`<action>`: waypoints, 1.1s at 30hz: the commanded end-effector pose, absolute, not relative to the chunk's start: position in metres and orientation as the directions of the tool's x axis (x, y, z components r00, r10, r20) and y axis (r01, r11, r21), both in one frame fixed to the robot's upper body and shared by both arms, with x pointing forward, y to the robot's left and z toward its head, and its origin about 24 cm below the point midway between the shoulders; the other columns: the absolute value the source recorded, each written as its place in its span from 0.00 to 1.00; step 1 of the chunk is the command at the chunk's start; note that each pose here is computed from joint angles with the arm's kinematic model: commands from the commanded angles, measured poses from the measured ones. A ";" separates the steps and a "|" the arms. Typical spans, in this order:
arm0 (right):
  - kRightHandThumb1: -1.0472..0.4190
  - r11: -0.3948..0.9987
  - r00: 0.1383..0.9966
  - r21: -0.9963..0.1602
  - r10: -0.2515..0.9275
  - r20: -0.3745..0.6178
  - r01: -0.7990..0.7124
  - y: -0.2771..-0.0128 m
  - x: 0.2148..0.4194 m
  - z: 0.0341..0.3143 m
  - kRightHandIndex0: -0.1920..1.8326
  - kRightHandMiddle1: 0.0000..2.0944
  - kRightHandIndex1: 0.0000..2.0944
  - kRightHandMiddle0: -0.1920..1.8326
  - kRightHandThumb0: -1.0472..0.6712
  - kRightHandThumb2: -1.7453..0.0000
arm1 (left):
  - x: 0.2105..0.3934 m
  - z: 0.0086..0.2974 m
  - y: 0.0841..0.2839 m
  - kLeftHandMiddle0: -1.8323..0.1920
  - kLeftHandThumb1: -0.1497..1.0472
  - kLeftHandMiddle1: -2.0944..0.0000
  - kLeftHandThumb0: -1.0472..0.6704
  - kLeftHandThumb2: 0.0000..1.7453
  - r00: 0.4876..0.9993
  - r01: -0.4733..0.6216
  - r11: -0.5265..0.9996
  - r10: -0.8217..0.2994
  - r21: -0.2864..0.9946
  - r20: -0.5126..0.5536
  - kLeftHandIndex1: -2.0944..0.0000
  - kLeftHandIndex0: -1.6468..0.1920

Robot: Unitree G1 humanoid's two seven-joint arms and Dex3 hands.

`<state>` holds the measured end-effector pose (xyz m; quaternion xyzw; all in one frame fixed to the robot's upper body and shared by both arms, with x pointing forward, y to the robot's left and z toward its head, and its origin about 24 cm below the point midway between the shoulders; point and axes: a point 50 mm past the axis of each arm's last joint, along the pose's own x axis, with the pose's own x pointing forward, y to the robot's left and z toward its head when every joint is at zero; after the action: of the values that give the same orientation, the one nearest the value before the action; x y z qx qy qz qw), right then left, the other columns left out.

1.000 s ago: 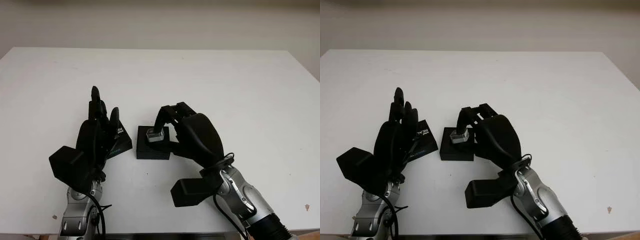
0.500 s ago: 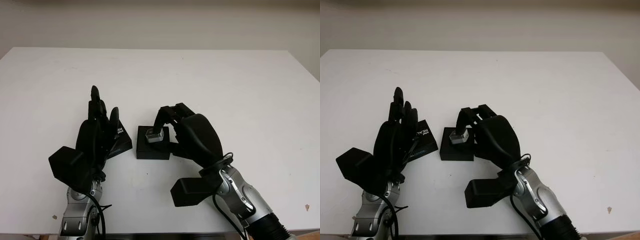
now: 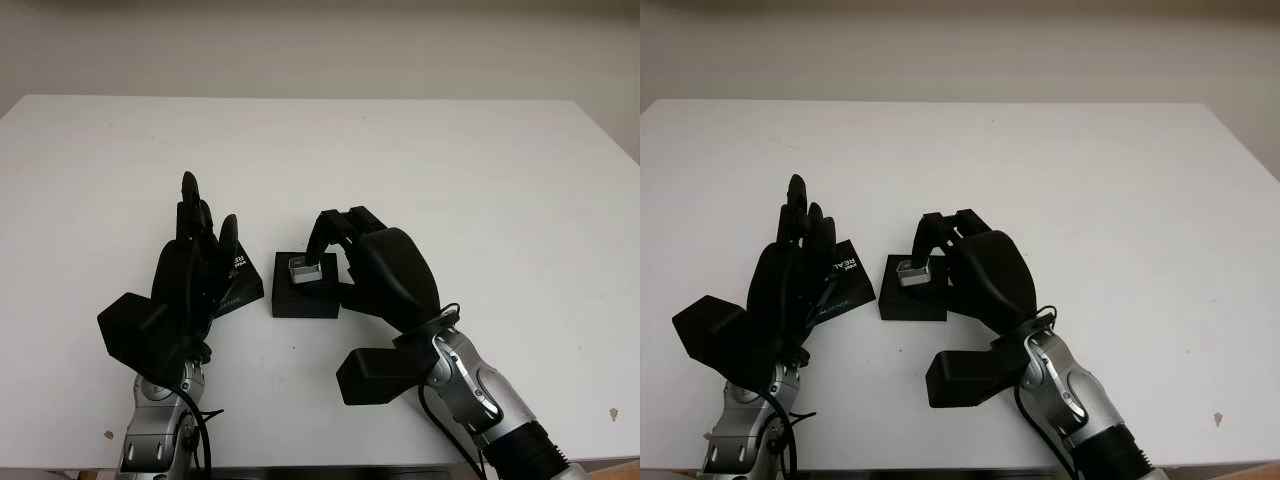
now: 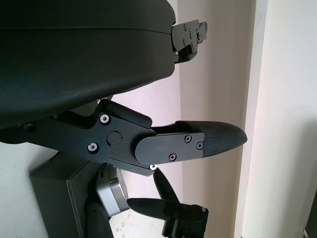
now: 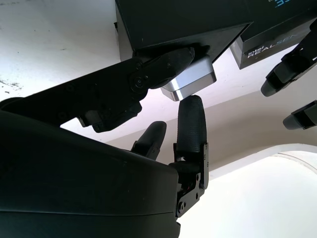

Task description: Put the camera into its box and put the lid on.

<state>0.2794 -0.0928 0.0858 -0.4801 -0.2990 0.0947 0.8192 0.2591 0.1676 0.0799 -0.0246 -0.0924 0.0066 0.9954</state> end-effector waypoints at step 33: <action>0.07 0.285 0.806 -0.958 0.573 0.149 -0.026 -0.093 0.272 0.119 0.05 0.12 0.05 0.13 0.33 0.96 | 0.257 0.081 0.169 1.00 1.00 1.00 0.17 0.27 0.980 -0.018 0.998 0.030 -0.060 0.196 1.00 1.00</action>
<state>0.2732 -0.0910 0.1143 -0.5661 -0.2403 0.1999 0.7628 0.2586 0.1678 0.0795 -0.0271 -0.0928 0.0099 0.9953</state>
